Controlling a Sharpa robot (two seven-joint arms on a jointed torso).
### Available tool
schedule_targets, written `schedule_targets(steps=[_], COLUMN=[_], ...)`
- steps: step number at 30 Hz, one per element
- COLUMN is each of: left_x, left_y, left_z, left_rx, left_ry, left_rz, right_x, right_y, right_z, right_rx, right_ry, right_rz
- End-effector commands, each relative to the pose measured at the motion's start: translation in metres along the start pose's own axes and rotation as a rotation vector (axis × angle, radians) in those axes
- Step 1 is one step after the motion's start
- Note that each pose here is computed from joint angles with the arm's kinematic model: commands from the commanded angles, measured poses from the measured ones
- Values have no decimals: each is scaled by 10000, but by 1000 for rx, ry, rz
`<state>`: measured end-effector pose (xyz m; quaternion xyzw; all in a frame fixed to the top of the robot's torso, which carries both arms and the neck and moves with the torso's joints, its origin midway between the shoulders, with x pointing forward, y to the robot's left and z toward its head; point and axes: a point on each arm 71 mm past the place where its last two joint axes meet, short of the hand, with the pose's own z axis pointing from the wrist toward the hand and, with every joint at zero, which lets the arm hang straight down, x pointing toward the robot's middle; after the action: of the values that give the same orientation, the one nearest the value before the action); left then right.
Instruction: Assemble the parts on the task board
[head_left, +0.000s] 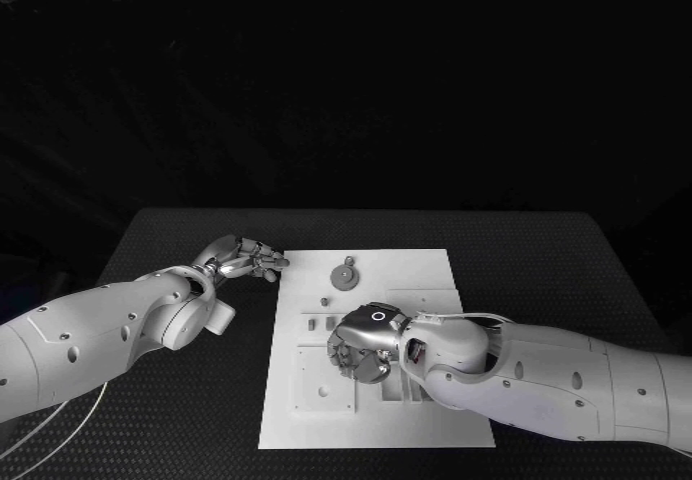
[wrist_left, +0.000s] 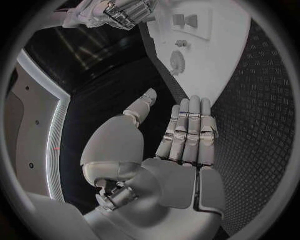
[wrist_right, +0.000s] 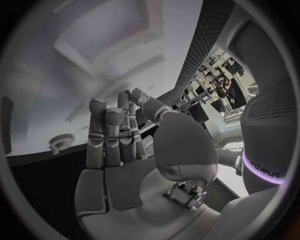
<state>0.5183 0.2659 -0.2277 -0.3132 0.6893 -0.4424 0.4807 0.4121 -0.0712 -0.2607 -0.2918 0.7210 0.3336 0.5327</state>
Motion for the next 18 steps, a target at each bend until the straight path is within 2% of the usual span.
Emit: schedule_targets(steps=[1,6,18], left_x=[14,7,10], left_y=[-18,-14,-12], left_z=[3,0,-1], left_rx=[9,8,4], left_ry=[8,6,9], left_rz=[-4,-4,-4], right_x=[95,119,86], right_y=[21,24,-28], right_z=[-1,-7,-24], right_rx=[-11,-13,8], right_ry=[63,74,16], right_rz=[-3,6,48])
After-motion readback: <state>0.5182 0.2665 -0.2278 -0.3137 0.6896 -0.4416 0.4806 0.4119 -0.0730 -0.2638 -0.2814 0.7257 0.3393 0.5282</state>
